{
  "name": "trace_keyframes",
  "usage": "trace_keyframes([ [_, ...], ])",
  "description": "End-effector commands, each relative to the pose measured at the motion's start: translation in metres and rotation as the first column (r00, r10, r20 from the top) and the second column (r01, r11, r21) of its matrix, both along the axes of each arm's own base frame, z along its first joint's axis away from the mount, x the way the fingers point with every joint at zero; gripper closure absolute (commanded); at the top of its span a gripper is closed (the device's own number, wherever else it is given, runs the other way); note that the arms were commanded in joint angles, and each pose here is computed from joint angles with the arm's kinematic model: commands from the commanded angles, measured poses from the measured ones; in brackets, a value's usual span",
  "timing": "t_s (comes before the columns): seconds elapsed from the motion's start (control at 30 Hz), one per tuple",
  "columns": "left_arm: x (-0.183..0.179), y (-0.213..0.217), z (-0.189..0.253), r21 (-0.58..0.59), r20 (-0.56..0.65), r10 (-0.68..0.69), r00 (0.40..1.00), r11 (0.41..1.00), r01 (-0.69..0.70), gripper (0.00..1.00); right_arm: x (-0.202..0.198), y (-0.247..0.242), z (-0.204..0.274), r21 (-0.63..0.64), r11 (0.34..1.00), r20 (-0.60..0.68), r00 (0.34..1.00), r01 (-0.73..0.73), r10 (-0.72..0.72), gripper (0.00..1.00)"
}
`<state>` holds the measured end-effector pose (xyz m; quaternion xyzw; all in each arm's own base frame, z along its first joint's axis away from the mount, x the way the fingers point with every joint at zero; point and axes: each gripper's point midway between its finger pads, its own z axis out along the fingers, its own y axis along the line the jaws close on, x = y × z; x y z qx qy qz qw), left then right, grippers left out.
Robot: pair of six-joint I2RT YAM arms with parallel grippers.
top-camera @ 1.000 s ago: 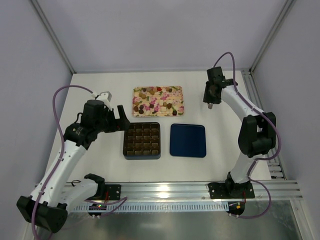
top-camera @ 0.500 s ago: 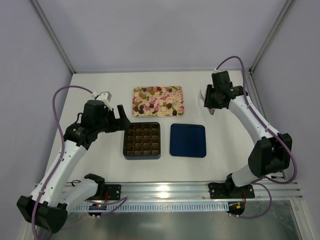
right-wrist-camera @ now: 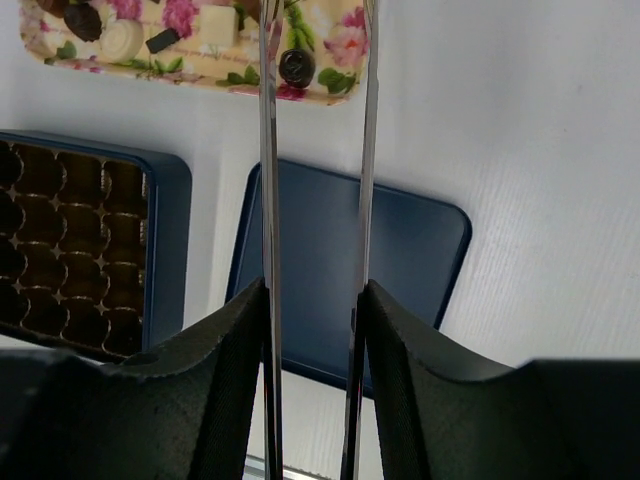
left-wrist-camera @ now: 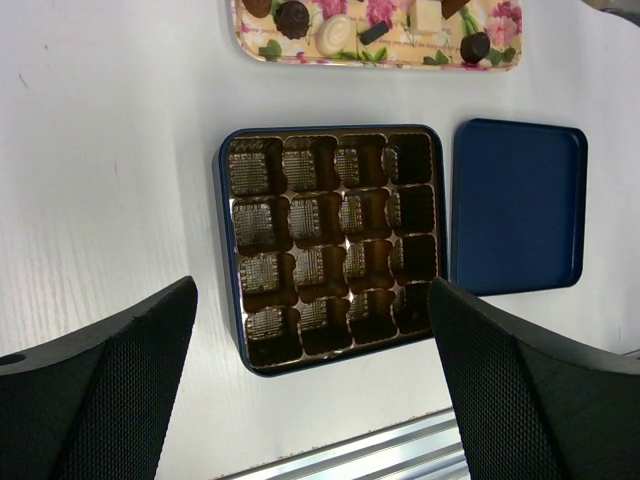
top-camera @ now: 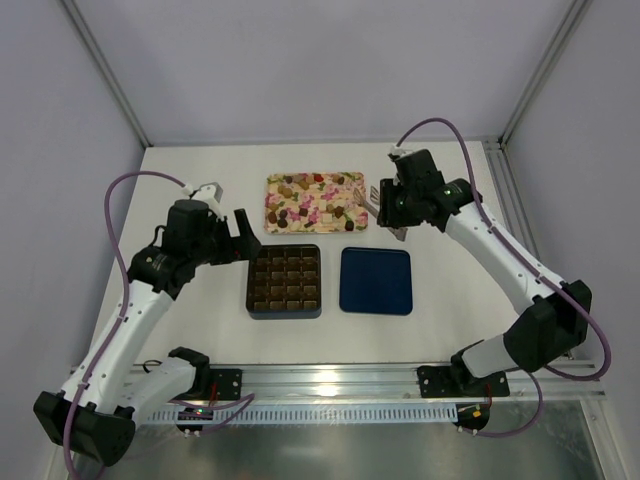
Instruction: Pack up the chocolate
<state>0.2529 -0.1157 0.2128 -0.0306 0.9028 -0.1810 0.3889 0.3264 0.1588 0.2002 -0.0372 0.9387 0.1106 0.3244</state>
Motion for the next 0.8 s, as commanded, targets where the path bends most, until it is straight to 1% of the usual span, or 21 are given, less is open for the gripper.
trace_keyframes([
  [0.0,0.007,-0.002,0.013,-0.024,0.052,0.015,0.999,1.0,-0.013,0.05,0.006,0.026,0.023,0.041,0.997,0.053,0.997,-0.062,0.06,0.54],
  [0.13,0.007,-0.001,0.012,-0.024,0.047,0.018,0.999,1.0,-0.016,0.05,0.006,0.047,0.02,0.026,0.993,0.044,0.993,-0.113,0.111,0.53],
  [0.27,0.006,-0.001,0.011,-0.023,0.047,0.019,0.999,1.0,-0.018,0.05,0.008,0.06,0.006,-0.008,0.99,0.011,0.99,-0.142,0.142,0.53],
  [0.77,0.007,0.0,0.008,-0.016,0.039,0.023,0.999,1.0,-0.023,0.05,0.026,0.071,-0.026,-0.064,0.985,-0.041,0.987,-0.159,0.156,0.54],
])
